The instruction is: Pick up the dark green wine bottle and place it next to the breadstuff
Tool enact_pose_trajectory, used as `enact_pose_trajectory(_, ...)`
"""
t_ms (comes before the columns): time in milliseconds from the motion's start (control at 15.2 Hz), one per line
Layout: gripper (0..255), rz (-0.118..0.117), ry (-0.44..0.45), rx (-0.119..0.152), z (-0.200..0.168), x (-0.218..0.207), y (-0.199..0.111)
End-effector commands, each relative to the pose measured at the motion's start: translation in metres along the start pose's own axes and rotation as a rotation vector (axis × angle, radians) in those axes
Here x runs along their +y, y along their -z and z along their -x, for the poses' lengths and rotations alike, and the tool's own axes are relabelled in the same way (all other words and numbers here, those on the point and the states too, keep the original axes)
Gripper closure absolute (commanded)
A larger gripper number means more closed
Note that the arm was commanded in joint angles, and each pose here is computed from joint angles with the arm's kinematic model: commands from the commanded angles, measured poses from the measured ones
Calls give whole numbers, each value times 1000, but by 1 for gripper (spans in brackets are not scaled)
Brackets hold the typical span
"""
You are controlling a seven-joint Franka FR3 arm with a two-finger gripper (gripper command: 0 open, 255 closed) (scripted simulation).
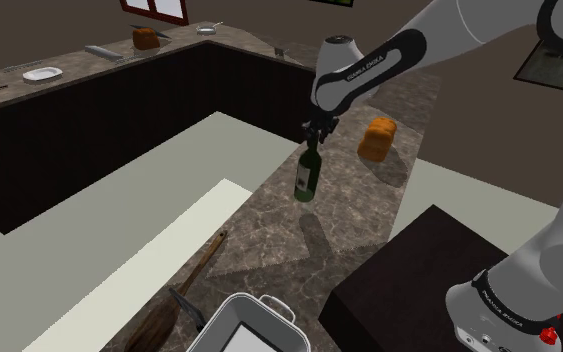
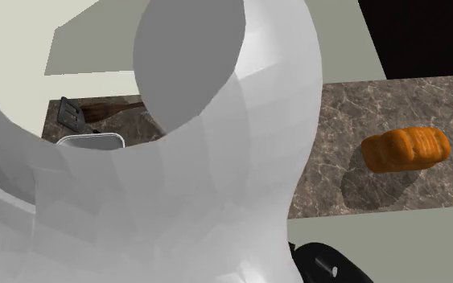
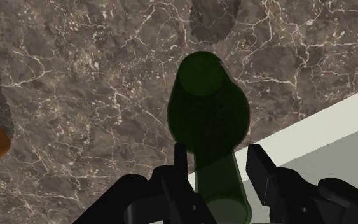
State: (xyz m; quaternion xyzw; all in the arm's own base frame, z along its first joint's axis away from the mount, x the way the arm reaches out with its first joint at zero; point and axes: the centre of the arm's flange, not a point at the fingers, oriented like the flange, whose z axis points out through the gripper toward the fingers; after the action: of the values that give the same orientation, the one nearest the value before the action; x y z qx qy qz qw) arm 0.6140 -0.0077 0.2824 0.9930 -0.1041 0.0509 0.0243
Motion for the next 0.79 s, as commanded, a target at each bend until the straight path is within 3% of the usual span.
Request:
enact_pose_trajectory(0,255,0,0,0,-1,0,11)
enact_pose_trajectory(726,255,0,0,0,-7,2,69)
